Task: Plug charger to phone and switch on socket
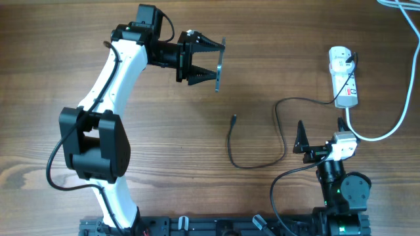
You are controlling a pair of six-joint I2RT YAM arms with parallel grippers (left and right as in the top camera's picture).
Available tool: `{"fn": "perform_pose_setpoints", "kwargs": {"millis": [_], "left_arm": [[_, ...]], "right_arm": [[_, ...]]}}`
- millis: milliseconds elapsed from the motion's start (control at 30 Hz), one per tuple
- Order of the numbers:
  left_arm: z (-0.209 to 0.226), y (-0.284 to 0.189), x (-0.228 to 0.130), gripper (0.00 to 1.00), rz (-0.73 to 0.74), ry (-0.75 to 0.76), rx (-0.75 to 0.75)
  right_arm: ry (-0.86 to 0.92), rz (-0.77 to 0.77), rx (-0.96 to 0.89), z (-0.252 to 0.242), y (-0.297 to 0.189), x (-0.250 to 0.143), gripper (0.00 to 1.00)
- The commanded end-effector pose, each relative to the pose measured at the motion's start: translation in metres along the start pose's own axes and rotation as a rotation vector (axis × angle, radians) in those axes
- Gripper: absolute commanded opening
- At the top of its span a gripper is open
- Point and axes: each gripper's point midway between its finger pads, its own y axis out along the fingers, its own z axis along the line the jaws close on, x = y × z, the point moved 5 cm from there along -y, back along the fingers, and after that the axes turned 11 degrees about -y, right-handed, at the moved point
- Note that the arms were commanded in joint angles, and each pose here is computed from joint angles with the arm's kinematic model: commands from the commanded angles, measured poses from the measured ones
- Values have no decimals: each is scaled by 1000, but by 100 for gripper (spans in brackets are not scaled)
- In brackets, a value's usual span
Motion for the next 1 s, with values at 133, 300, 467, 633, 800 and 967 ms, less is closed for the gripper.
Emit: {"fn": "perform_pose_setpoints", "kwargs": {"millis": [133,300,467,633,800,967], "left_arm": [[-12,-10,-18,54,33,-46,-45],[-14,-21,-16,51,13,-48,-64],[-15,-24,-15,52,8,-48,-70],[-15,-25,-15,52,7,-52,-71],[-16,-33,-13,52,-7,-51,-85],[-16,-38,-12,53,-15,-52,-93]], "right_arm": [[13,-4,-11,-1,0,1,100],[13,-4,-11,-1,0,1,100],[13,-4,-11,-1,0,1,100],[13,-4,-11,-1,0,1,100],[13,-4,-11,-1,0,1,100],[13,-4,-11,-1,0,1,100]]}}
